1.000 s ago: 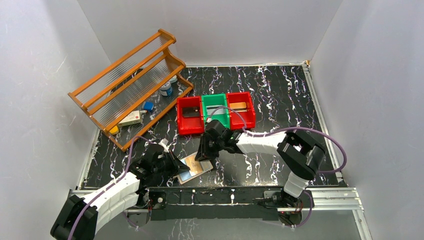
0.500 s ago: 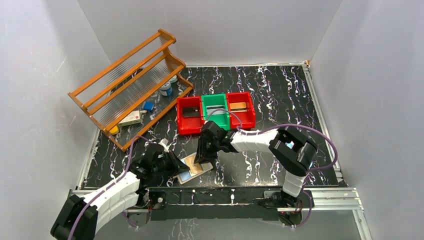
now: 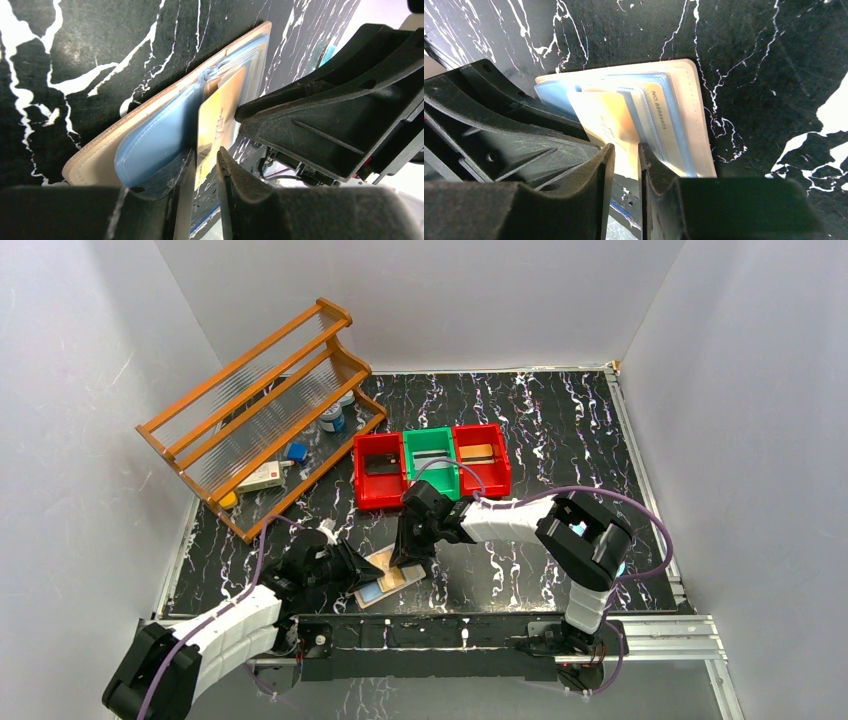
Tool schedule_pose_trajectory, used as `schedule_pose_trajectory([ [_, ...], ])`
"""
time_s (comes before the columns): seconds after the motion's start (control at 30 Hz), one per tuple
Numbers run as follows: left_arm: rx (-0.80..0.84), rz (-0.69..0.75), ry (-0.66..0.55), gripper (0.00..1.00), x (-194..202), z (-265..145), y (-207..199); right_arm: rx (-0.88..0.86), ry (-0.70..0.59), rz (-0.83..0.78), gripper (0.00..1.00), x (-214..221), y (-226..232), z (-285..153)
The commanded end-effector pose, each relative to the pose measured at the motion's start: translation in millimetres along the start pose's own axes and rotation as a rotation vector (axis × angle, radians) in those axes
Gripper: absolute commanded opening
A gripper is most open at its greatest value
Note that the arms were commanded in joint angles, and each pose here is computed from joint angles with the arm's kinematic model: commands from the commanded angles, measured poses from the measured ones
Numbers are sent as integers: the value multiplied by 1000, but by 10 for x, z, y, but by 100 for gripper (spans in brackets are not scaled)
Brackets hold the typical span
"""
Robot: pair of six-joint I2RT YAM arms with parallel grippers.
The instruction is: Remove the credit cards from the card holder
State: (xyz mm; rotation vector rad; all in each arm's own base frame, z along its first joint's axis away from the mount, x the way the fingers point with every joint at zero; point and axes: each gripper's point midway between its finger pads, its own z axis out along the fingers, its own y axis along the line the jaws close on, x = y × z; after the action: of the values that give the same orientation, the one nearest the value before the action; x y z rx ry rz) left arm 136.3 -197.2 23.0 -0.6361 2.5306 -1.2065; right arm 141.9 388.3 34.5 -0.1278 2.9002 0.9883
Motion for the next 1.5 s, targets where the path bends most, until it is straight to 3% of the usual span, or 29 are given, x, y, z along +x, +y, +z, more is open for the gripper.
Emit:
schedule_pose_trajectory([
  [0.0, 31, -60, -2, 21, 16, 19, 2, 145, 37, 29, 33, 143, -430, 143],
  [0.1, 45, -76, -10, 17, 12, 25, 5, 136, 40, 37, 32, 146, -439, 145],
  [0.27, 32, -58, -6, 0, 17, 13, 13, 136, 36, 46, 32, 139, -453, 141],
  [0.73, -56, 41, -12, 0, -2, -108, 61, 151, -132, 122, 33, -94, -534, -144],
  [1.0, -179, 172, 29, 0, -80, -160, 27, 103, -199, 101, 33, -210, -412, -272],
  [1.13, -217, 228, 12, 0, -151, -226, -2, 18, -228, 57, 36, -277, -211, -346],
  [1.3, -202, 224, 36, 0, -100, -203, 15, -233, -200, -95, 38, -256, 371, -415],
  [1.47, -200, 215, 38, 0, -99, -186, 23, -264, -151, -170, 41, -192, 652, -294],
])
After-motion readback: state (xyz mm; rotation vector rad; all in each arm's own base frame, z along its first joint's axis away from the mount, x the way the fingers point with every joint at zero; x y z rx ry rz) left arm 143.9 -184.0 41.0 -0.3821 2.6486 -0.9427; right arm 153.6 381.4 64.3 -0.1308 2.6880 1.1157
